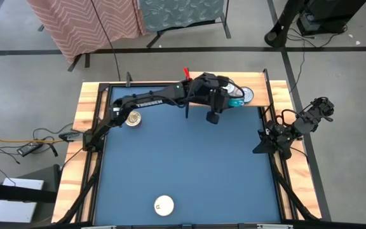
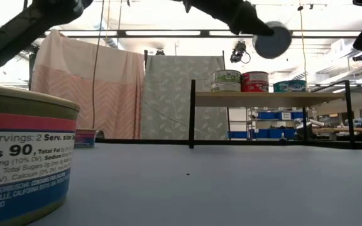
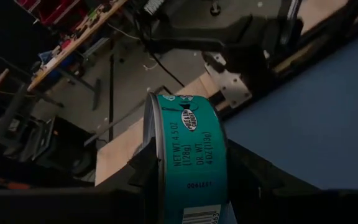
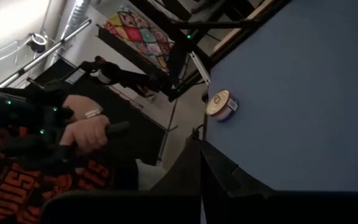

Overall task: Stack canned seafood by type on shelf
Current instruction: Stack the green-blue tuna can on top of the tuna can on the shelf

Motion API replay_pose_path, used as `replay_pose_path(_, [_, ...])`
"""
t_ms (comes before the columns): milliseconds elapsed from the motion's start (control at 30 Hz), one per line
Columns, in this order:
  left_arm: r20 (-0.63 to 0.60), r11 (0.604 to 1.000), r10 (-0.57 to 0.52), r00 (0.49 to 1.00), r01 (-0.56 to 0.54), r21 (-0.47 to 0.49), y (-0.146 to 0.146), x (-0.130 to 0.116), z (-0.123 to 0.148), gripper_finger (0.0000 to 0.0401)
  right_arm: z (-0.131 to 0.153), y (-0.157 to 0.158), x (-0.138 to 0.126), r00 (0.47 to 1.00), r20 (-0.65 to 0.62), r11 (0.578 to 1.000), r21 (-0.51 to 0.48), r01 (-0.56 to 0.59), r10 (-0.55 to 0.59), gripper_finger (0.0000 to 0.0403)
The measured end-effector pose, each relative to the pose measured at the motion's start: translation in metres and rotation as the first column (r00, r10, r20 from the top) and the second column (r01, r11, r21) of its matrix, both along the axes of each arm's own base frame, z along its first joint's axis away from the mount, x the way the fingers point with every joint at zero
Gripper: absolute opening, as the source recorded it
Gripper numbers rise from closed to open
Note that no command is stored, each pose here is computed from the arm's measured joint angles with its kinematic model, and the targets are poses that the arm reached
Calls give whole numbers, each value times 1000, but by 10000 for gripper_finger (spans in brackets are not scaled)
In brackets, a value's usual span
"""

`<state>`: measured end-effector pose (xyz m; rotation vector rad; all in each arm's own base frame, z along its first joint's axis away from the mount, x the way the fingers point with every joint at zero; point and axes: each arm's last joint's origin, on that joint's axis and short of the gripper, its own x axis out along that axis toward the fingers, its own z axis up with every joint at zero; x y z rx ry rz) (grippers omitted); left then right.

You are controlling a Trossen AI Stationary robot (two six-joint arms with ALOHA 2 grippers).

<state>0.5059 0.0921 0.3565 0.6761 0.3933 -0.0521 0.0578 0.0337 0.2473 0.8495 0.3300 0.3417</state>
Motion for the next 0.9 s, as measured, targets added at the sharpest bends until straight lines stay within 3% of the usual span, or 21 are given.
replay_pose_path(267, [5, 1000, 19, 1000, -19, 15, 3, 5, -7, 143, 2, 0, 0, 1000, 18, 1000, 2, 10, -10, 3])
replay_pose_path(467, [64, 996, 39, 997, -33, -80, -2, -1, 10, 143, -1, -4, 1, 991, 45, 985, -113, 131, -127, 4])
replay_pose_path(633, [101, 993, -5, 995, 17, -119, -31, -17, 40, 143, -1, -9, -1, 977, 33, 954, -210, 212, -210, 3])
replay_pose_path(767, [91, 979, -32, 995, 49, -196, -57, -33, 59, 143, 24, -17, -9, 955, 133, 914, -279, 293, -265, 4])
replay_pose_path(900, [41, 960, -48, 998, 57, -273, -69, -40, 61, 143, 52, -23, -16, 941, 182, 860, -385, 335, -285, 4])
